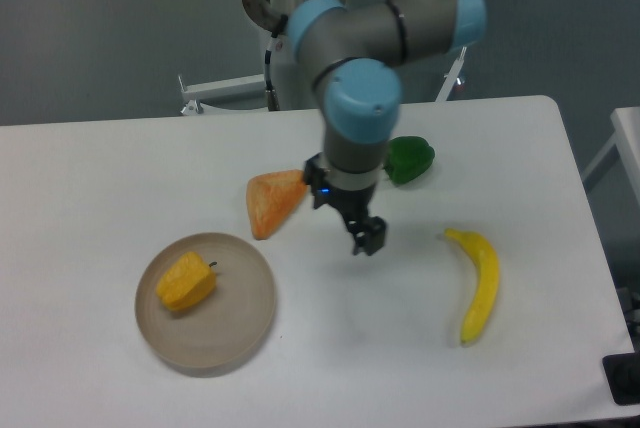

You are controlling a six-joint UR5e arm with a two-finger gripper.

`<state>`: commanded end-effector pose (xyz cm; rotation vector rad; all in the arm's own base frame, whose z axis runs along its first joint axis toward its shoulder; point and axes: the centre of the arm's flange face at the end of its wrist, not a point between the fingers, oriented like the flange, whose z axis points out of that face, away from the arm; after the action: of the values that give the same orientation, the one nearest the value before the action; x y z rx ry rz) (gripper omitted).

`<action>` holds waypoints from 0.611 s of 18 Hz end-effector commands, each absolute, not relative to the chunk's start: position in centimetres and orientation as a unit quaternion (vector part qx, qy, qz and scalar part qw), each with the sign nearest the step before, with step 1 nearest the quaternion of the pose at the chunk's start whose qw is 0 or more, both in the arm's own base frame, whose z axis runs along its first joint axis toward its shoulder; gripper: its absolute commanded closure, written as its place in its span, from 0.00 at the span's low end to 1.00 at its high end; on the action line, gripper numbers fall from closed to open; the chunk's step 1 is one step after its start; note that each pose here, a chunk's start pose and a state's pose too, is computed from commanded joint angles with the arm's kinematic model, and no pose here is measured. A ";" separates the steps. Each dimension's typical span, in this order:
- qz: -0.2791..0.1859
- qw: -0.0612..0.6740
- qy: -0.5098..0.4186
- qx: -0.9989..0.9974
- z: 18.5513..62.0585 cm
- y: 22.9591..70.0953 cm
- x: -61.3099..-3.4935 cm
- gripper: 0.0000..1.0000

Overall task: Pick up the yellow pepper from the plate
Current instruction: 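Move the gripper over the yellow pepper on the plate, then lower the gripper onto the yellow pepper and close on it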

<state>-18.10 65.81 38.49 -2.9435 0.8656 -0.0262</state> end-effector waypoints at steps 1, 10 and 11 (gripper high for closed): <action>-0.010 0.036 0.278 -0.960 38.4 66.2 -16.9 0.00; 0.017 0.041 0.262 -0.964 32.7 71.1 -7.4 0.00; 0.021 0.031 0.266 -0.963 32.0 71.3 -6.7 0.00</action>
<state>-6.72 71.28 31.97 -2.9669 0.8207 0.0645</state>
